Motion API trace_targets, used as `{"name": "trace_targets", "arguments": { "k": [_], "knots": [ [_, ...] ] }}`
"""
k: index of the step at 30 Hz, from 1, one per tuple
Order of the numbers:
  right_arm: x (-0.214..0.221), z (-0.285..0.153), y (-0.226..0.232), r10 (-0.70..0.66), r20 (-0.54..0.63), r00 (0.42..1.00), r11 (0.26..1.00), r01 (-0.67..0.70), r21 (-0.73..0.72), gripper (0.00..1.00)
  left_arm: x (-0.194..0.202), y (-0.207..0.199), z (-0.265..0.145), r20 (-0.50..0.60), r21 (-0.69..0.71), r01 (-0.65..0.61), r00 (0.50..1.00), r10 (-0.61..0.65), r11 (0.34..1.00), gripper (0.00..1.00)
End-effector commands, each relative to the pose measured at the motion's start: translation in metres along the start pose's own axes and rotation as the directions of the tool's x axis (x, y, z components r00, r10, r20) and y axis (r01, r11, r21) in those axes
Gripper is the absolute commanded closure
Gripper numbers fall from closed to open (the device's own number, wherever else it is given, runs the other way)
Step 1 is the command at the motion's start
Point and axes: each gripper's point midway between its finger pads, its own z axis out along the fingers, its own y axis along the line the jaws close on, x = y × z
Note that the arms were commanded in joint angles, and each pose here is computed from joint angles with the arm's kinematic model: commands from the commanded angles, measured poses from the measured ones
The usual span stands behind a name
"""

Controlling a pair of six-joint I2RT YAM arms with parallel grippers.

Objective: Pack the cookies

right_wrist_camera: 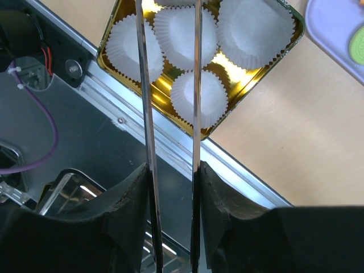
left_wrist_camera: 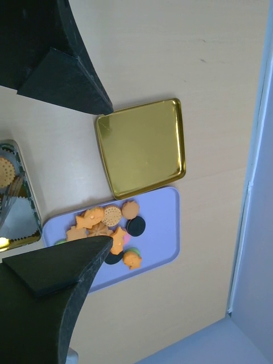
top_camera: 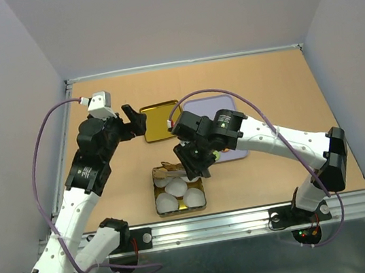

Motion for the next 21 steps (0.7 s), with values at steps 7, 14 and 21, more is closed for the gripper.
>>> {"name": "trace_targets", "arguments": {
  "k": [7, 14, 21],
  "knots": [
    [-0.016, -0.004, 0.008, 0.031, 0.086, 0.996, 1.0, -0.031, -0.002, 0.55, 0.0, -0.001, -0.003, 0.025, 0.021, -0.022, 0.999, 0.022, 1.0, 0.01],
    [-0.016, -0.009, 0.01, 0.039, 0.093, 0.995, 0.999, -0.038, -0.005, 0.54, -0.001, 0.0, -0.005, 0.034, 0.022, -0.018, 0.999, 0.017, 1.0, 0.01],
    [-0.015, -0.015, 0.007, 0.038, 0.095, 0.995, 0.999, -0.04, 0.017, 0.54, -0.001, 0.0, -0.009, 0.044, 0.024, -0.007, 0.999, 0.006, 1.0, 0.01]
  ]
}}
